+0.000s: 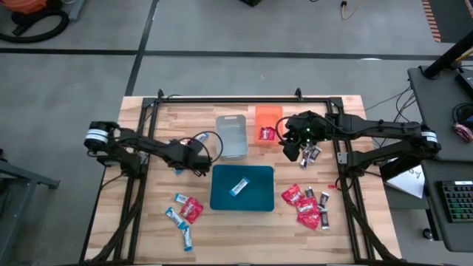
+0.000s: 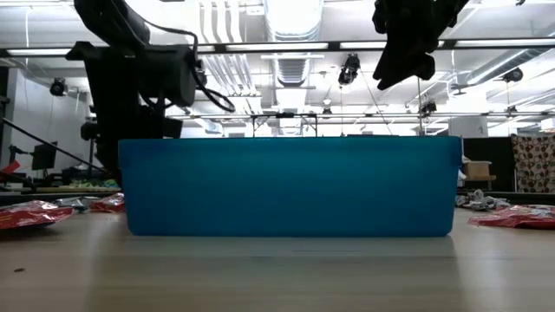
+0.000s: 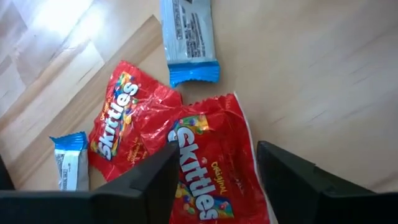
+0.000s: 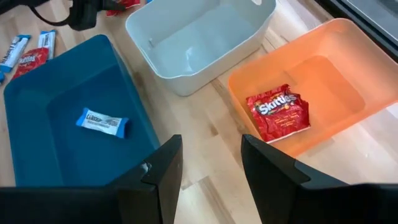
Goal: Sort candy
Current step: Put the red chocolate into the orange bin
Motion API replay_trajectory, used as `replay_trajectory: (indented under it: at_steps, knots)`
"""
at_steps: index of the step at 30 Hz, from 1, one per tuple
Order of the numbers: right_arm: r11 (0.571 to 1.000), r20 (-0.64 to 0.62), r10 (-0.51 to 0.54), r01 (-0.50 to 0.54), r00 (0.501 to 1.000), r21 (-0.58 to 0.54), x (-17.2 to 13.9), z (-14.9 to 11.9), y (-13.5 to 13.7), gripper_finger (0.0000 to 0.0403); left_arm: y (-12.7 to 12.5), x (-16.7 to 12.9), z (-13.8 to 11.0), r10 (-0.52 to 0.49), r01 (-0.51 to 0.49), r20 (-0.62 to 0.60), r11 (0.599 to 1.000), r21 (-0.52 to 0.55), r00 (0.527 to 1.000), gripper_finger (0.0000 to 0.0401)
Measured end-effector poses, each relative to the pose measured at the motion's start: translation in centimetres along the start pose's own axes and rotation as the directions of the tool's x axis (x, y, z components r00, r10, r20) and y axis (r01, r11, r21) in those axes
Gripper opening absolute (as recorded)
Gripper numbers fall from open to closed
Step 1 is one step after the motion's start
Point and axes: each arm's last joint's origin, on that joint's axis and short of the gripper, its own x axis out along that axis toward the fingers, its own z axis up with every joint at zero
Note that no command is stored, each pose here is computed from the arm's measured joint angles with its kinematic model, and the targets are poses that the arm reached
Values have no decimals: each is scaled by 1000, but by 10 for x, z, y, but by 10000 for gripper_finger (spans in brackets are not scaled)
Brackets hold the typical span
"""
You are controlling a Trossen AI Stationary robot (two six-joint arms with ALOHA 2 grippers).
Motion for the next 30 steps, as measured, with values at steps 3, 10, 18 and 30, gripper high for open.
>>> replay_trajectory:
  at_steps: [3, 10, 18, 30]
  knots:
    - [1000, 0, 0, 0, 1000, 0, 0, 0, 0, 155, -3, 5, -1, 13, -13, -7, 1000, 4, 1000, 187]
    - [1000, -1, 0, 0, 1000, 9, 0, 0, 0, 155, -9, 14, -2, 38, -38, -9, 999, 17, 999, 155]
    - [1000, -1, 0, 0, 1000, 9, 0, 0, 0, 155, -9, 13, -1, 26, -26, 0, 1000, 9, 1000, 47]
    - [1000, -1, 0, 0, 1000, 9, 0, 0, 0, 155, -1, -2, -7, -7, 10, -48, 998, 69, 999, 1]
